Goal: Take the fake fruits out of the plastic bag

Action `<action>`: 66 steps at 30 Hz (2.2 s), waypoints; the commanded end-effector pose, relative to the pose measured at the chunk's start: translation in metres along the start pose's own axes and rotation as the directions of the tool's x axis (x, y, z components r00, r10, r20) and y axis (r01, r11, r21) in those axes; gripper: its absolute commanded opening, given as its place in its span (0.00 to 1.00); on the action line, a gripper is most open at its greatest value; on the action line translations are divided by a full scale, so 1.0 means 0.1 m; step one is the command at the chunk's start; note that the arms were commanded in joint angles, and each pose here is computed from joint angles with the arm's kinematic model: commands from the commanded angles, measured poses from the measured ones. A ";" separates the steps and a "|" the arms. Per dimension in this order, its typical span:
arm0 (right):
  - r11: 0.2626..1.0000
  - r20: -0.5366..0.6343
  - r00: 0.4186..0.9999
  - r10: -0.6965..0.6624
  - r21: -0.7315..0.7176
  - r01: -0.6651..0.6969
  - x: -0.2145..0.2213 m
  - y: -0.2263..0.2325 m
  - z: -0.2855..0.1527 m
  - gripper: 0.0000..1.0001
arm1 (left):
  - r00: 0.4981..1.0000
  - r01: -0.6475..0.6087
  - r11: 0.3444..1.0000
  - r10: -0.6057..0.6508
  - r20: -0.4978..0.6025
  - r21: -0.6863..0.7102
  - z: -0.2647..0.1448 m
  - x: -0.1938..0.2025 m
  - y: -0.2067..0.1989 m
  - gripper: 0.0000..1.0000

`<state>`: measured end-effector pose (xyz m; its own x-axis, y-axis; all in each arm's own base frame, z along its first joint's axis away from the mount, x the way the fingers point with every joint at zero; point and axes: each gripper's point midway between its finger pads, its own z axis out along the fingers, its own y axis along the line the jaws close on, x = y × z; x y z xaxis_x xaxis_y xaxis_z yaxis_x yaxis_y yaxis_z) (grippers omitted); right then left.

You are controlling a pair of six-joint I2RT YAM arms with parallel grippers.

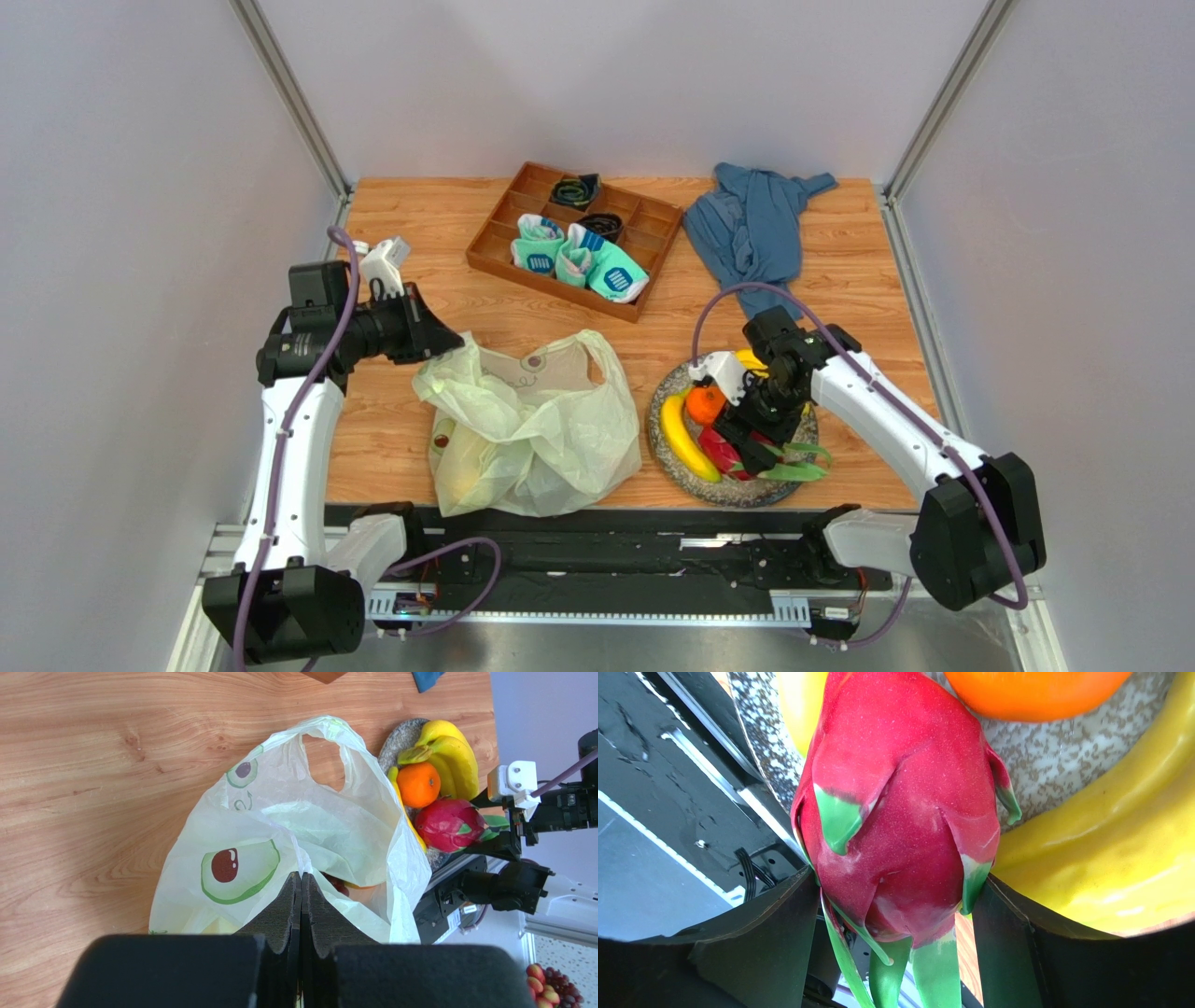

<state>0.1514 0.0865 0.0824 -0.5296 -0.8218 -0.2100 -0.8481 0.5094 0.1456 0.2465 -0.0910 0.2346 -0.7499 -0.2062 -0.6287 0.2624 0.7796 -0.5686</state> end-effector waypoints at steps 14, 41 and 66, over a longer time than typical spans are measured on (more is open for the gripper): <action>0.923 -0.011 0.994 -0.109 -0.372 0.097 -0.16 0.48 -0.32 1.00 | 0.999 -0.034 0.999 0.034 0.023 0.007 -0.01 -0.08 -0.01 0.00; 0.981 0.191 0.981 0.014 0.186 -0.050 -2.94 -0.29 0.13 1.00 | 1.000 0.004 0.997 -0.003 -0.008 0.076 -0.25 0.31 -0.30 0.00; 0.973 0.561 0.795 -0.231 0.150 0.176 -2.57 0.48 -1.43 0.00 | 0.938 -0.344 0.913 0.342 0.050 0.218 -0.96 -0.17 -1.11 0.00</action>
<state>0.2905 0.3018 0.3395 -0.1926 -0.5163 -0.8345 -0.8743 0.4764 -0.0930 0.2320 -0.1039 0.4047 -0.4490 -0.0165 -0.8934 0.6078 0.7273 -0.3188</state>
